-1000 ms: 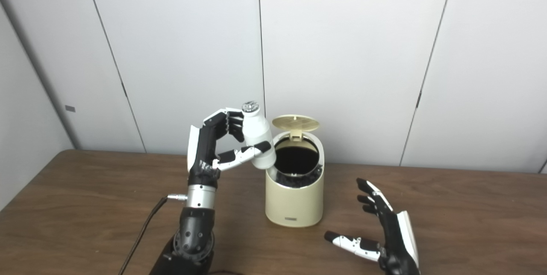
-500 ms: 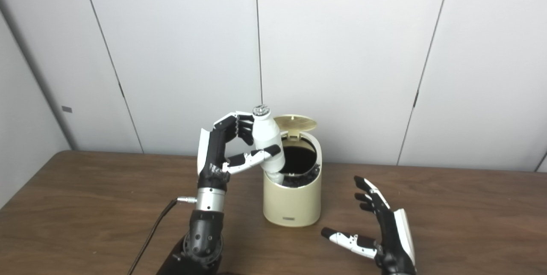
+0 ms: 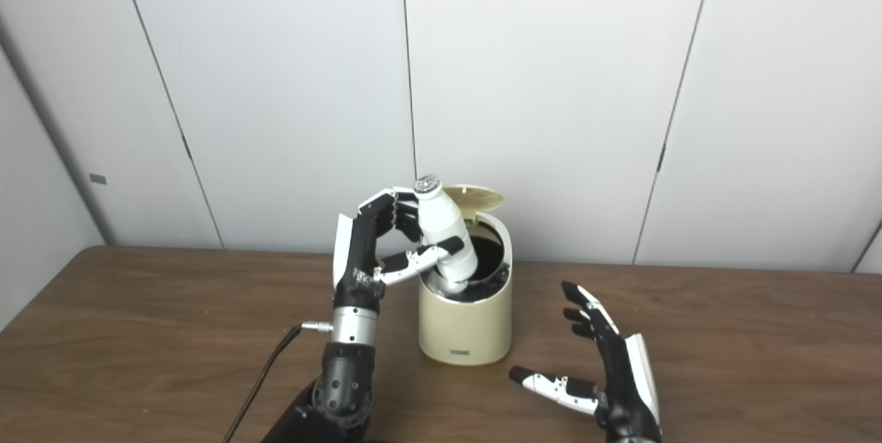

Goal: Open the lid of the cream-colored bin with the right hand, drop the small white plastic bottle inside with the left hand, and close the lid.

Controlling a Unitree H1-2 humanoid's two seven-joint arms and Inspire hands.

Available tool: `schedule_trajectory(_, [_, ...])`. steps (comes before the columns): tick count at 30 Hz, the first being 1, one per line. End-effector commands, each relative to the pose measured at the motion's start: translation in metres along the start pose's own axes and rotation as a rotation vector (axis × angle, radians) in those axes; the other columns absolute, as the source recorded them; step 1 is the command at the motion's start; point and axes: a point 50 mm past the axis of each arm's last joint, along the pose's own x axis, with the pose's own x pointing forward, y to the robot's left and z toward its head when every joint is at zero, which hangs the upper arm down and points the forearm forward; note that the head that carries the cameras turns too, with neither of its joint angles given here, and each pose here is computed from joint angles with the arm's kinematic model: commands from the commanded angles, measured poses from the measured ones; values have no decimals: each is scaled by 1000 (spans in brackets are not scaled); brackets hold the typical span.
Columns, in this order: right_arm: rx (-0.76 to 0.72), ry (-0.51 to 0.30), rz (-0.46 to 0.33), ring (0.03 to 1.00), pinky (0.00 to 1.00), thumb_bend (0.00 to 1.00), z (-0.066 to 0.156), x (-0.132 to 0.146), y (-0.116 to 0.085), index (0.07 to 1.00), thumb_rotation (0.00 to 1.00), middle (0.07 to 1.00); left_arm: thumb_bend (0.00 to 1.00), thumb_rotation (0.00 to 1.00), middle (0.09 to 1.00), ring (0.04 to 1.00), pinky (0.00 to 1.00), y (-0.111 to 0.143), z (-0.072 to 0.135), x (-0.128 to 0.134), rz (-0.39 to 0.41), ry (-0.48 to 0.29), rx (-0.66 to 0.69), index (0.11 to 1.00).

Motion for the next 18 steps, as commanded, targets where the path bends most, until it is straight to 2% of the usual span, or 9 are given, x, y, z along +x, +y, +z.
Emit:
schedule_trajectory(1, [18, -86, -29, 798, 765, 803, 20, 9, -1, 839, 163, 858, 504, 0, 464, 423, 373, -5, 15, 20, 13, -74, -10, 504])
schedule_trajectory(10, [21, -86, -36, 798, 767, 804, 22, 8, -3, 848, 192, 862, 503, 0, 460, 413, 362, -6, 5, 15, 24, -89, 71, 516])
schedule_trajectory(15, [26, -93, -38, 795, 754, 806, 22, 9, -4, 843, 195, 862, 504, 0, 463, 411, 374, -4, 1, 13, 17, -156, 160, 505])
schedule_trajectory(18, [28, -99, -38, 792, 746, 803, 22, 9, -5, 840, 186, 860, 501, 0, 478, 395, 342, -3, 0, 12, 9, -191, 196, 518])
